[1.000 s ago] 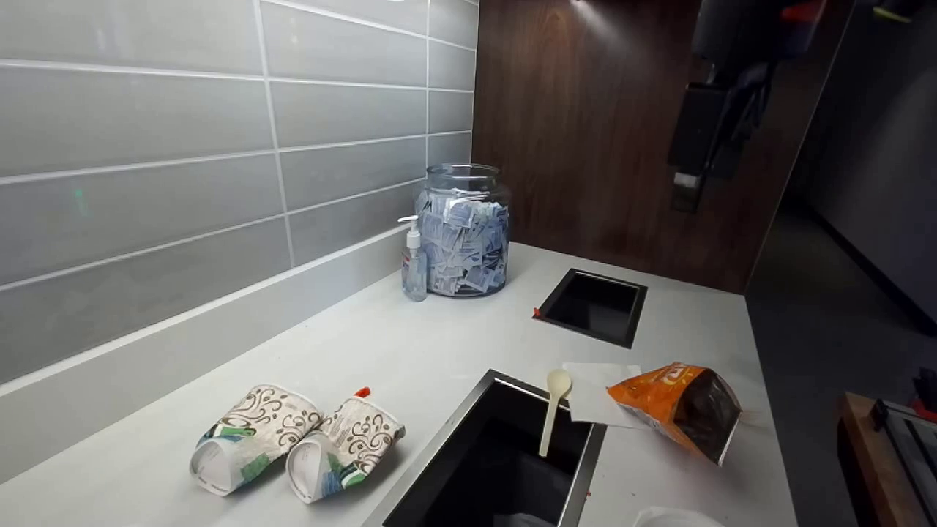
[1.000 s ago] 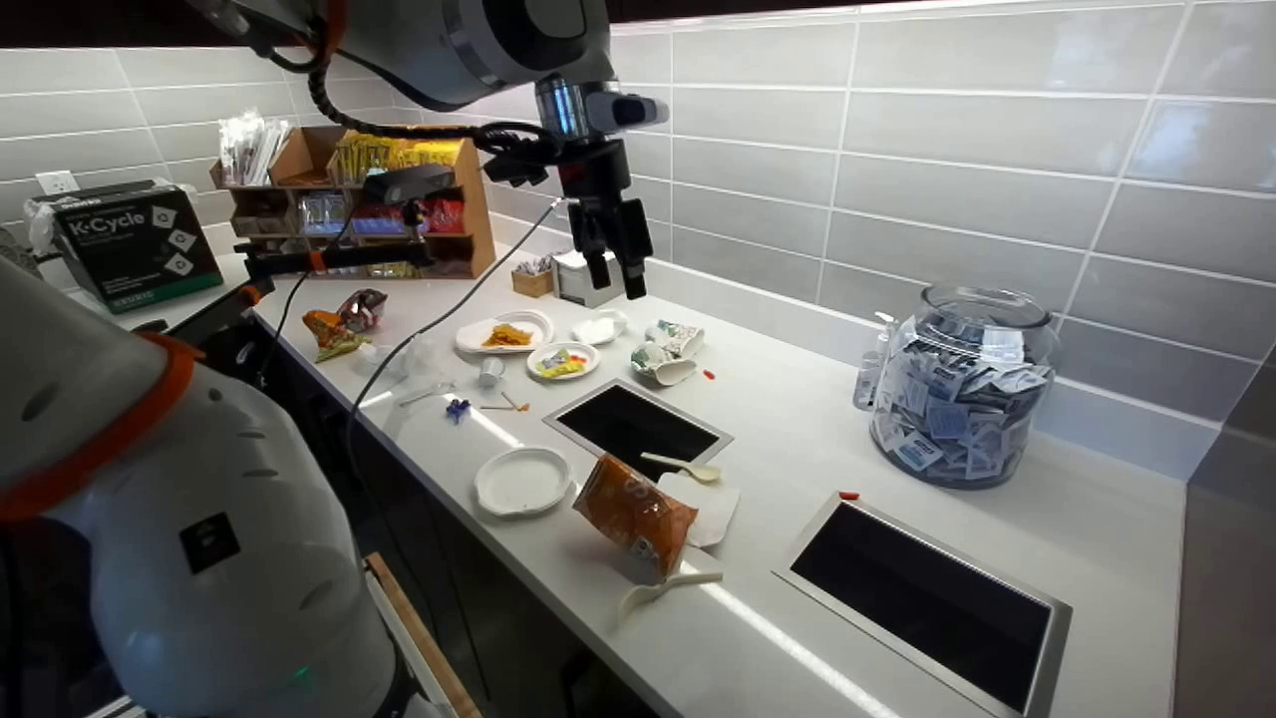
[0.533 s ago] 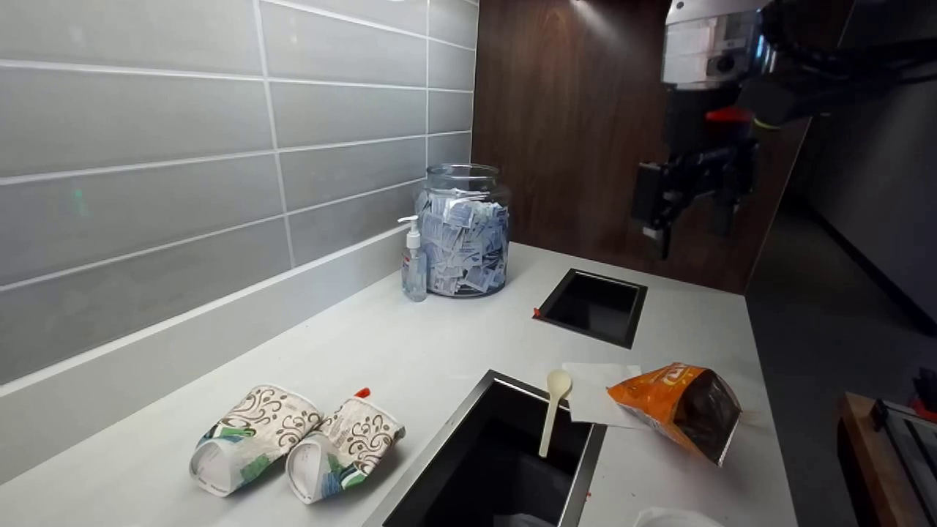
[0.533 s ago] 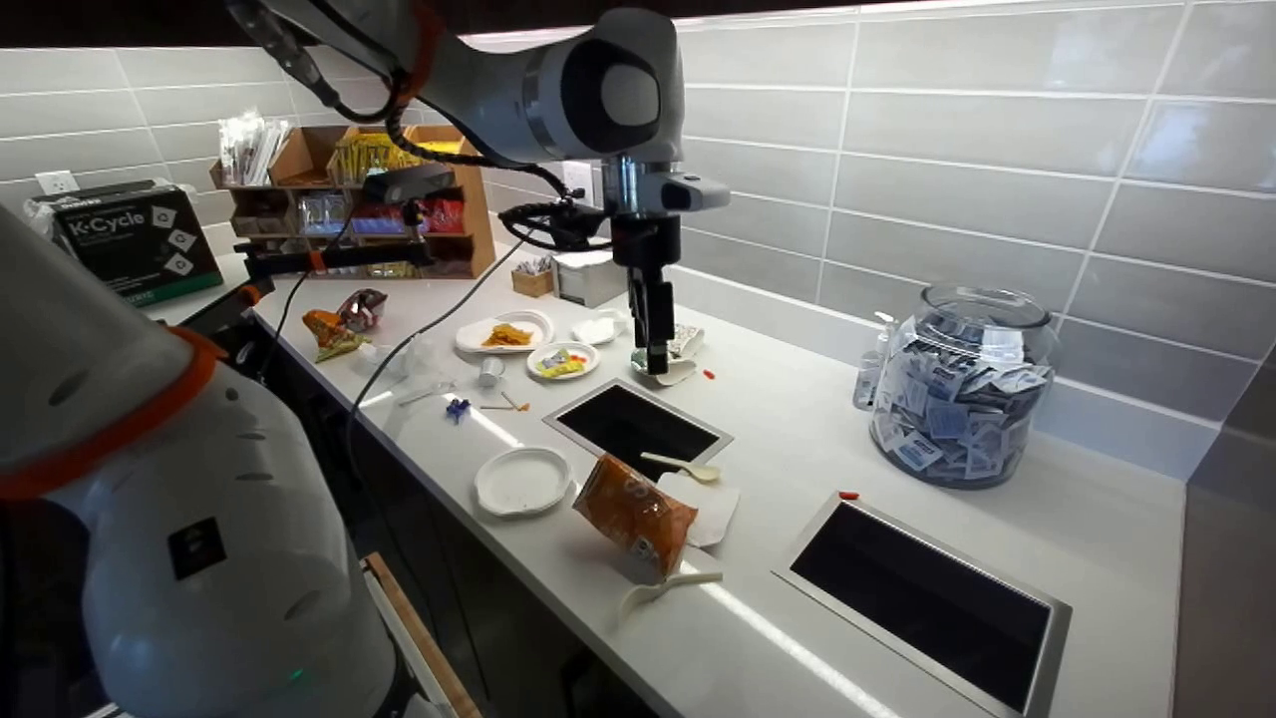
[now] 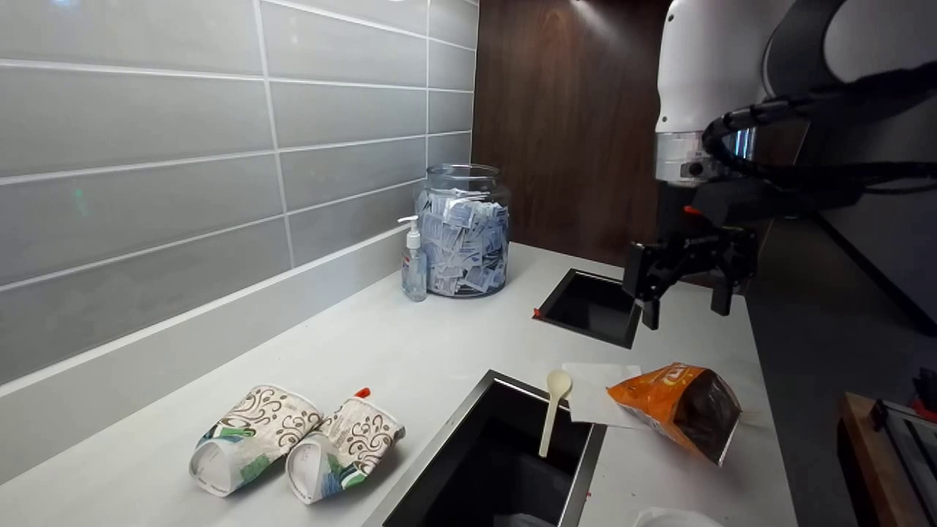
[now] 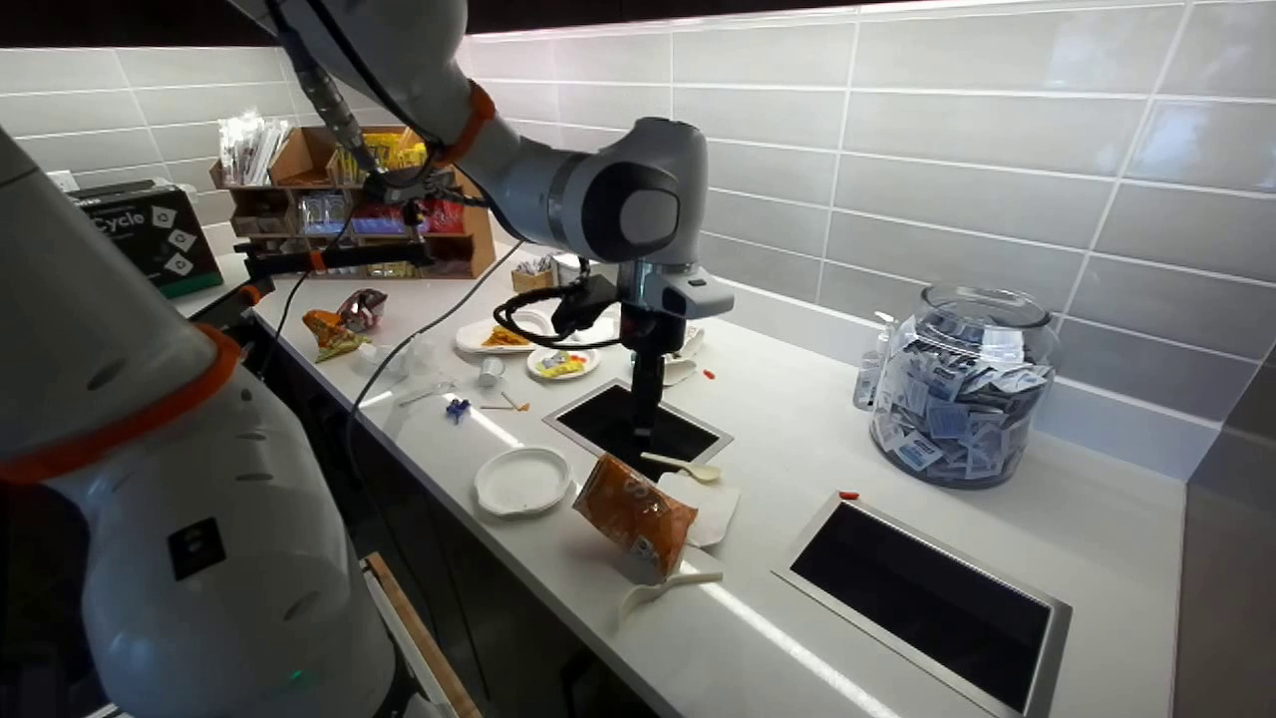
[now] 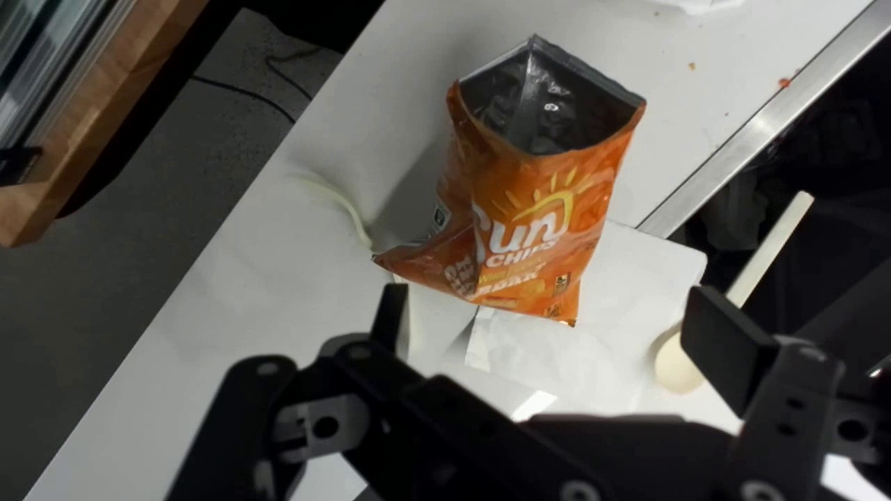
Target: Empty the bag of chips onto the empty white plate
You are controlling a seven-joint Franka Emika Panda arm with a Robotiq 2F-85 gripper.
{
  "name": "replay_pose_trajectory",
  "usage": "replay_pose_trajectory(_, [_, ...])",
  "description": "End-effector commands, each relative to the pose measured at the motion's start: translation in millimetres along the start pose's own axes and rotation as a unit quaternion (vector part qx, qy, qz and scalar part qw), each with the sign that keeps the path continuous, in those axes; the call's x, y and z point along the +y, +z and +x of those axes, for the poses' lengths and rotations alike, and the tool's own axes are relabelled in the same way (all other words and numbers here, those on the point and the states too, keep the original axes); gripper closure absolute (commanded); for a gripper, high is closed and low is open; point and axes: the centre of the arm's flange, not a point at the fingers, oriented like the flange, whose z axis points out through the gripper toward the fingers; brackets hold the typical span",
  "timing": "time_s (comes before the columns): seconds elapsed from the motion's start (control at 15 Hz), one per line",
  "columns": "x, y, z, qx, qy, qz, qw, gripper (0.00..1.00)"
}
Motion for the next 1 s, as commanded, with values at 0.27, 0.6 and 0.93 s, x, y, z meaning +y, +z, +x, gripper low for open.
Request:
replay_pose_trajectory(0.27, [-4.9,51.6,5.2,0.006,0.051,0.043,0.9978,0.0])
replay_pose_trajectory(0.6, [-7.9,66.1,11.7,0.007,0.069,0.047,0.9965,0.0])
replay_pose_trajectory(0.93, [-2.9,80.3,16.3,-0.016,0.086,0.019,0.996,0.0])
